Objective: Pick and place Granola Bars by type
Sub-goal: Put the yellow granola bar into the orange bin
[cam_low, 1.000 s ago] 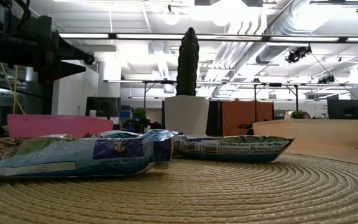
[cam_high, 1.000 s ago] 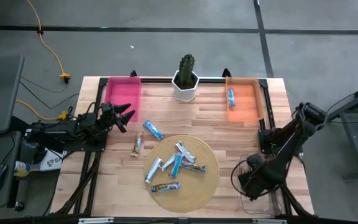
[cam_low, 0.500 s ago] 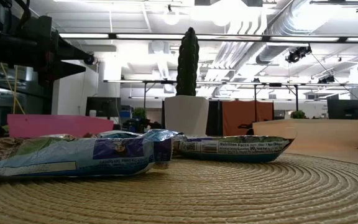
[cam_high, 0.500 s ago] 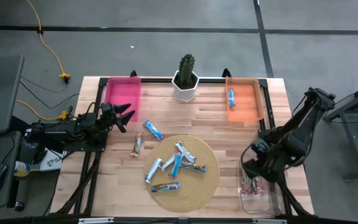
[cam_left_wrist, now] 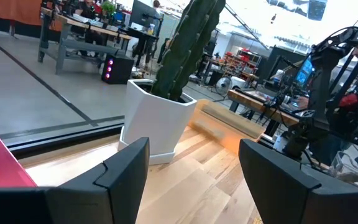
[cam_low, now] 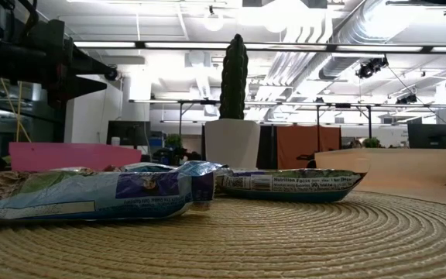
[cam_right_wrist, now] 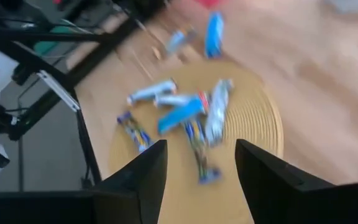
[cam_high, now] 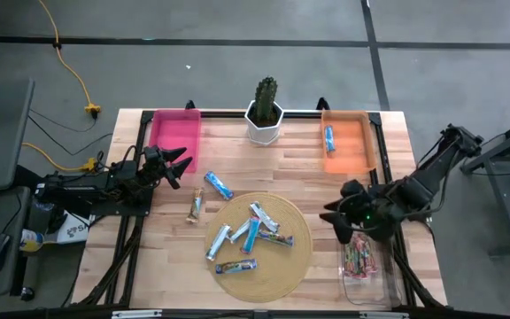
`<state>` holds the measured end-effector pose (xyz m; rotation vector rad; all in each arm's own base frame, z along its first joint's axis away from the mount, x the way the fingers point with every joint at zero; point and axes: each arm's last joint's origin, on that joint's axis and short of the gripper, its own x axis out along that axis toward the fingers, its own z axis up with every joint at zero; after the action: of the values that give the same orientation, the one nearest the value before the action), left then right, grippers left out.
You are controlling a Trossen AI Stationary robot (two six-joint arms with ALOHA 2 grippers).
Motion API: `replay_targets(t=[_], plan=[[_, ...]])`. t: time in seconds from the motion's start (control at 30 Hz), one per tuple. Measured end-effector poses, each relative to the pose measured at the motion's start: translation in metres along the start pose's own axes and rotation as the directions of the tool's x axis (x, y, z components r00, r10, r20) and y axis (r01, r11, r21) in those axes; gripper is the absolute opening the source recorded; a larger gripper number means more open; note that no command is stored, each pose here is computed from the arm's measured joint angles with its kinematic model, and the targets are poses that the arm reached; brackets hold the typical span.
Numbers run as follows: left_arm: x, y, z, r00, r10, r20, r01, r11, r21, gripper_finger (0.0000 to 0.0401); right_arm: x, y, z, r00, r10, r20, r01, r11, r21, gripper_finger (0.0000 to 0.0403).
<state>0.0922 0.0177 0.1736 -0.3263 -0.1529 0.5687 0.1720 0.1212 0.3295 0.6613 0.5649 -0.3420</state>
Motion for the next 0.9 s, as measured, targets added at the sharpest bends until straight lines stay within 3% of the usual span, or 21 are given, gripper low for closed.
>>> replay_targets(t=[0.2, 0.47, 0.6, 0.77, 0.9], plan=[[0.000, 0.000, 0.000, 1.000, 0.000, 0.000, 0.000, 1.000, -0.001, 0.0245, 0.005, 0.009, 0.014, 0.992, 0.067, 0.102, -0.038, 0.963, -0.265, 0.0173], [0.000, 0.000, 0.000, 1.000, 0.000, 0.000, 0.000, 1.000, 0.000, 0.0245, 0.009, 0.011, 0.025, 0.986, 0.092, 0.137, -0.019, 0.888, -0.460, 0.0173], [0.000, 0.000, 0.000, 1.000, 0.000, 0.001, 0.000, 1.000, -0.001, 0.0245, 0.012, 0.009, 0.029, 0.986, 0.074, 0.152, 0.008, 0.877, -0.481, 0.0173], [0.000, 0.000, 0.000, 1.000, 0.000, 0.000, 0.000, 1.000, 0.000, 0.0245, 0.026, 0.006, 0.035, 0.982, 0.004, 0.188, 0.080, 0.896, -0.436, 0.0173], [0.000, 0.000, 0.000, 1.000, 0.000, 0.000, 0.000, 1.000, 0.000, 0.0245, 0.045, 0.008, 0.039, 0.987, 0.005, 0.161, 0.067, 0.897, -0.438, 0.0173]])
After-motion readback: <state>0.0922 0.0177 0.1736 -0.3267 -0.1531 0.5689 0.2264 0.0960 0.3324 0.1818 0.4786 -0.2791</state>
